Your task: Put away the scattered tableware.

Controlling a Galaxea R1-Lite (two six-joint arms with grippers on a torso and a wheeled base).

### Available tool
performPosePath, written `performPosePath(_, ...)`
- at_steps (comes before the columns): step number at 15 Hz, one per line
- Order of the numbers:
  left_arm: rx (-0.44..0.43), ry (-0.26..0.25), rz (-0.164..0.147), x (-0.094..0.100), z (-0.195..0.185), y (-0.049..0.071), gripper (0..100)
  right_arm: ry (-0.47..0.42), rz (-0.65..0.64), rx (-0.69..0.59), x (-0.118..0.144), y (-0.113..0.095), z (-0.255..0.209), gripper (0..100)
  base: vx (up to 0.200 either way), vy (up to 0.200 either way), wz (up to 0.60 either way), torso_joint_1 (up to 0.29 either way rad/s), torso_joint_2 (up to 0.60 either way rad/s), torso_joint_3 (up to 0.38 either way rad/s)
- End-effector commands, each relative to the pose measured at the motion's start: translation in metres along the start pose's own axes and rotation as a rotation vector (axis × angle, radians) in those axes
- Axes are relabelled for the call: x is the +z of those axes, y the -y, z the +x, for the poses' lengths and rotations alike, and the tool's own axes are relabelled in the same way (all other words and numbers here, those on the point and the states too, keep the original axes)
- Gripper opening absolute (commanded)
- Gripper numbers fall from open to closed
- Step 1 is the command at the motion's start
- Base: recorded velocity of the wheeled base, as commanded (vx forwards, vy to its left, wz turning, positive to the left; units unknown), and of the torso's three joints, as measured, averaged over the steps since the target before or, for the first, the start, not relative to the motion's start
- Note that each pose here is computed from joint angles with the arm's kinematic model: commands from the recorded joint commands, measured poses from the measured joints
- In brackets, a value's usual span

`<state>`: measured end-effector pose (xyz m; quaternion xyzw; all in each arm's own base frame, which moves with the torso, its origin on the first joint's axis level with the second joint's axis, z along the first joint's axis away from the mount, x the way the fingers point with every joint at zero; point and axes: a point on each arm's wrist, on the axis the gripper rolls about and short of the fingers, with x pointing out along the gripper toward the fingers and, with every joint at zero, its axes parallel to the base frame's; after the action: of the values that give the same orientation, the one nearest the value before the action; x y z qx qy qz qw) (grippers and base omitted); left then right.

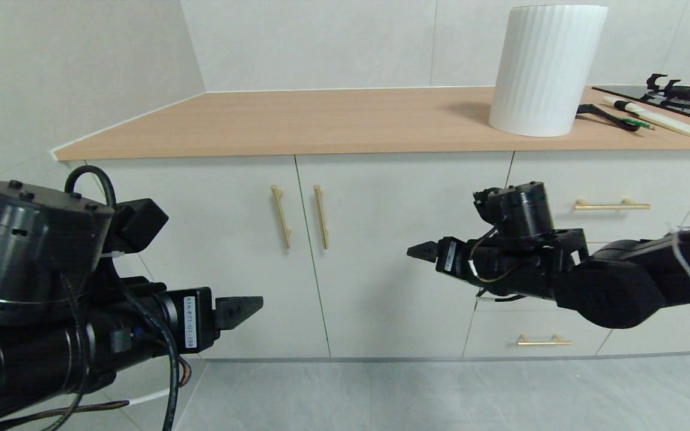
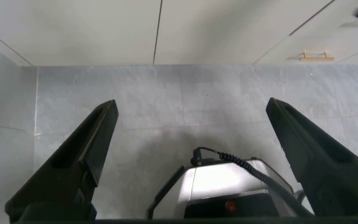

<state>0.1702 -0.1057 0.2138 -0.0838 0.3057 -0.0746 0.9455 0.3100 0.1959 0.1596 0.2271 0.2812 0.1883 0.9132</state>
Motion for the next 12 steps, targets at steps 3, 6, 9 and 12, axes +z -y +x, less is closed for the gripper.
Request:
performPosePath(3, -0.032, 0.067, -0.006, 0.005, -0.021, -0.004, 100, 0.137, -0.101, 0.014, 0.016, -0.003, -0.082, 100, 0.000, 0.000, 0.00, 0.000, 0.00, 0.000)
performPosePath(6, -0.097, 0.201, -0.039, 0.005, -0.067, -0.020, 100, 0.307, -0.184, 0.040, 0.023, 0.001, -0.169, 100, 0.000, 0.000, 0.00, 0.000, 0.00, 0.000)
performPosePath(9, -0.077, 0.340, 0.005, -0.015, -0.109, -0.050, 100, 0.502, -0.276, 0.005, 0.004, 0.020, -0.253, 100, 0.000, 0.000, 0.00, 0.000, 0.00, 0.000)
performPosePath(12, -0.003, 0.521, 0.089, -0.054, -0.151, -0.081, 100, 0.679, -0.324, -0.068, -0.028, 0.043, -0.326, 100, 0.000, 0.000, 0.00, 0.000, 0.00, 0.000)
